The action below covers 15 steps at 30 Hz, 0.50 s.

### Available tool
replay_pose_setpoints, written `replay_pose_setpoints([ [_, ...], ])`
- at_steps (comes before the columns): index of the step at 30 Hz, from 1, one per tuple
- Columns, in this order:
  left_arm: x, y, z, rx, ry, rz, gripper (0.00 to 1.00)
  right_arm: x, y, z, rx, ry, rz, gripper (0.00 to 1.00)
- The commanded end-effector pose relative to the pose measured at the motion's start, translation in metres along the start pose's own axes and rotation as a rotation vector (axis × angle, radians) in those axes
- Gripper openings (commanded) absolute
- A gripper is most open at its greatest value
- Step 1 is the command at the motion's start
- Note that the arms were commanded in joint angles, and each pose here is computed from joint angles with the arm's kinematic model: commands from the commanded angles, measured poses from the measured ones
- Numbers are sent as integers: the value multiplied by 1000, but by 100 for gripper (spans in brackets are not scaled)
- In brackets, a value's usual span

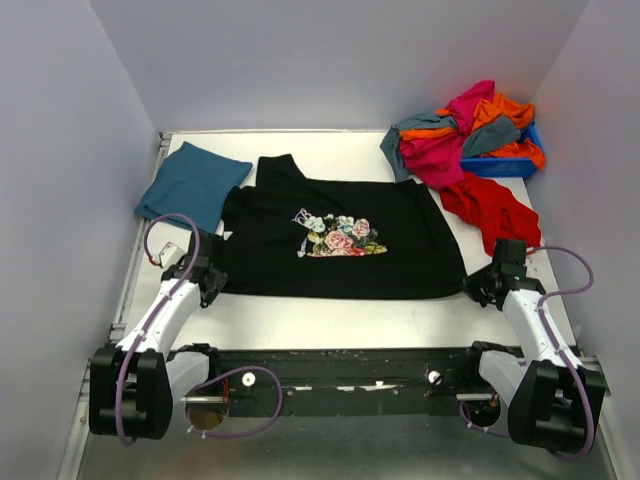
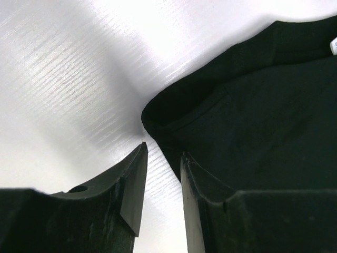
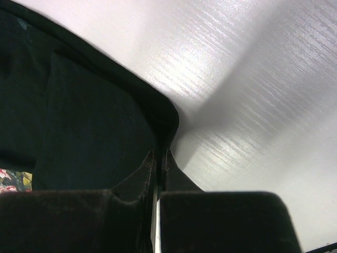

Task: Fold and stack the t-shirts
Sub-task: Fold the flattened tshirt in 1/3 of the way

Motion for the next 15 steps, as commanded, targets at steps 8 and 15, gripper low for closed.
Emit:
replay_pose_setpoints([
  [8, 25, -4, 2, 16, 53, 180, 48, -2, -3, -3, -7, 12, 12, 9],
  [15, 40, 0, -11, -16, 69, 116, 0, -3, -3, -2, -5, 10, 10, 8],
])
Point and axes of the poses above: each gripper's point midway between its finger pads, its own x axis out along the fingers, its own y axis along the line the jaws close on, z = x × y, the point moved 10 cm from there along -x, back along the fingers, and after that the axes turned 10 degrees about x, right-handed, at the moved point
